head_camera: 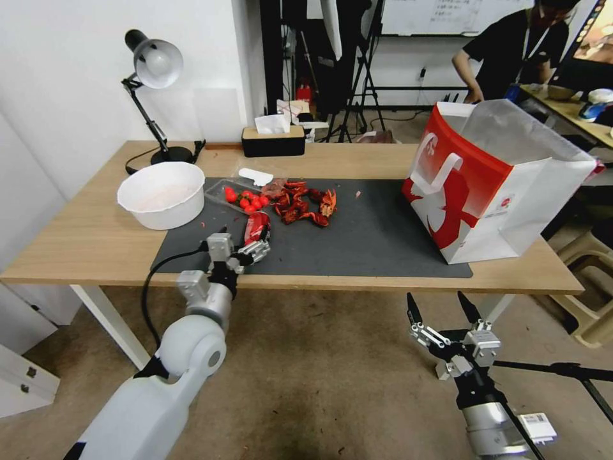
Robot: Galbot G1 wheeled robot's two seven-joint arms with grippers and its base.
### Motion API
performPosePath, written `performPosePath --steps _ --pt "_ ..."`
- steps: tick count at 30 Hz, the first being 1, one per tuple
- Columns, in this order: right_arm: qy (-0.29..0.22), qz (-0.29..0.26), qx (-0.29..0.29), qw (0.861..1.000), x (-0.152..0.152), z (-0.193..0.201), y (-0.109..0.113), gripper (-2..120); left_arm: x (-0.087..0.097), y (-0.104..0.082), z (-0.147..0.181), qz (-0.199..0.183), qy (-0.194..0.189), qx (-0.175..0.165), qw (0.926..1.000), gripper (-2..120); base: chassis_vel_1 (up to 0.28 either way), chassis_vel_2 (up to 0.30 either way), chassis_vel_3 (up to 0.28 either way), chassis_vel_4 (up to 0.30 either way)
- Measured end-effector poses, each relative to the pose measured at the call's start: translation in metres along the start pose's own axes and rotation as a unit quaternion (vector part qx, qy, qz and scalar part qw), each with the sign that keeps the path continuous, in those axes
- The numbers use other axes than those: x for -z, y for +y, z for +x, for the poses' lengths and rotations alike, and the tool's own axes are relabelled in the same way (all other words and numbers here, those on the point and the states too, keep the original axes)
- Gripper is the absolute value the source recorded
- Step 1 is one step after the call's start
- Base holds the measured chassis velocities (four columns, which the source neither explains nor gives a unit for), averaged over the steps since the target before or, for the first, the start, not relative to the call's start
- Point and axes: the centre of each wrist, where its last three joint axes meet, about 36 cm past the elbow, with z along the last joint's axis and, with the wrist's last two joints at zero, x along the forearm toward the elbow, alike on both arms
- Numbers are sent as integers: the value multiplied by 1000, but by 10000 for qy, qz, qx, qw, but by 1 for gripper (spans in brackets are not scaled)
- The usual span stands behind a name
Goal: Pick up the trash from the table and place it into the takeout bag.
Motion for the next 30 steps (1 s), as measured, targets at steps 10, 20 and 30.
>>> performPosePath --steps 10,20,30 --pt "11 32 -29 10000 2 3 -2 100 -6 -4 -16 -175 217 46 9996 100 0 0 0 0" --pt "10 43 -80 10000 2 3 -7 100 -16 -20 -34 -362 902 67 9952 99 0 0 0 0" --pt "65 31 -108 9999 -4 2 -9 100 -15 -16 -38 -354 1104 234 9930 71 0 0 0 0"
